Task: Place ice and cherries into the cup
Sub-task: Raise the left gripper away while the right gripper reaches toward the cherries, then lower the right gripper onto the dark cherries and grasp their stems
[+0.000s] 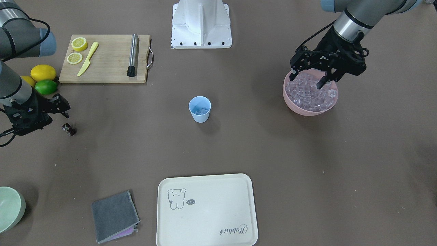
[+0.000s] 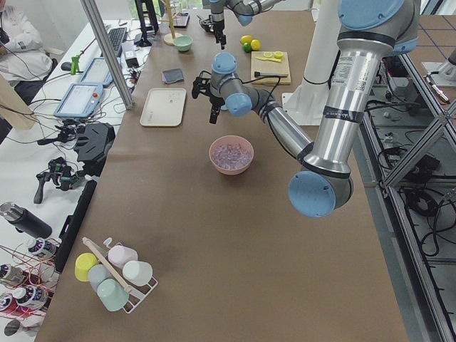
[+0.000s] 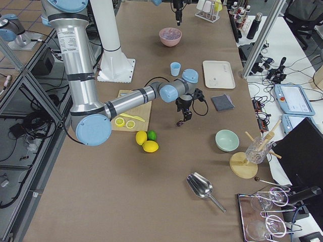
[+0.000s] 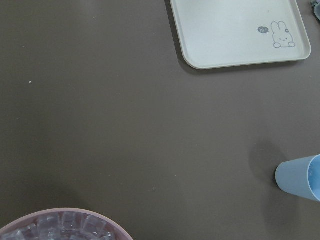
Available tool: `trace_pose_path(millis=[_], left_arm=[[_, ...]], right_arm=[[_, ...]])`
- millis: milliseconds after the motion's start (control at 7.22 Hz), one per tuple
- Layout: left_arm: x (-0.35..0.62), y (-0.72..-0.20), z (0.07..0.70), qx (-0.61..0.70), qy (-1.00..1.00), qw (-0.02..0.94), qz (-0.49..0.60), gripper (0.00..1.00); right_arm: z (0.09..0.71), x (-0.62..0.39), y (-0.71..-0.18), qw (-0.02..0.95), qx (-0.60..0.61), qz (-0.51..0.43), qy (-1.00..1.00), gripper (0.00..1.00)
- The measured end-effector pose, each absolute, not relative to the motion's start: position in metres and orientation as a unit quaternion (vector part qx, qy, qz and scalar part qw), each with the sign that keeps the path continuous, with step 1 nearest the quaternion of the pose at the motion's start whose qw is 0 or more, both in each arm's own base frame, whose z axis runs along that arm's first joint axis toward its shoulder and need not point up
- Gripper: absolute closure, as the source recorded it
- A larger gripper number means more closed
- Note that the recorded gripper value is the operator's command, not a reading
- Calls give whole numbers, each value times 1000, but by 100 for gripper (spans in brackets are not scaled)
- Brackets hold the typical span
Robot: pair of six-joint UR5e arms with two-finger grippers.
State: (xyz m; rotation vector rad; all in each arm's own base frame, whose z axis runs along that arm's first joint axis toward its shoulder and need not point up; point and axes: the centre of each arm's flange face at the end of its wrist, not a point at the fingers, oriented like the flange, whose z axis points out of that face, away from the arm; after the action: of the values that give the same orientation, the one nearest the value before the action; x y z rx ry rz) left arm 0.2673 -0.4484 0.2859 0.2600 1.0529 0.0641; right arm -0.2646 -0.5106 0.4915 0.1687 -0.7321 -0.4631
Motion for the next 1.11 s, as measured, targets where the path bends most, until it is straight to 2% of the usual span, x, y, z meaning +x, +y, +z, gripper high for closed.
trace_pose_path(millis=[277, 692, 831, 969, 1108], left_arm=[[265, -448, 289, 124, 499, 857, 31, 3], [263, -449, 289, 125, 499, 857, 29, 3], [262, -449, 289, 125, 498, 857, 29, 3], [262, -449, 290, 125, 498, 857, 29, 3], [262, -449, 290, 125, 498, 858, 28, 3]], right_arm=[[509, -271, -508, 903, 87, -210, -364, 30], [507, -280, -502, 904, 79, -194, -372, 40], [507, -283, -500, 904, 77, -193, -373, 40], [507, -286, -499, 905, 74, -192, -373, 45], [508, -289, -497, 905, 73, -194, -373, 62]])
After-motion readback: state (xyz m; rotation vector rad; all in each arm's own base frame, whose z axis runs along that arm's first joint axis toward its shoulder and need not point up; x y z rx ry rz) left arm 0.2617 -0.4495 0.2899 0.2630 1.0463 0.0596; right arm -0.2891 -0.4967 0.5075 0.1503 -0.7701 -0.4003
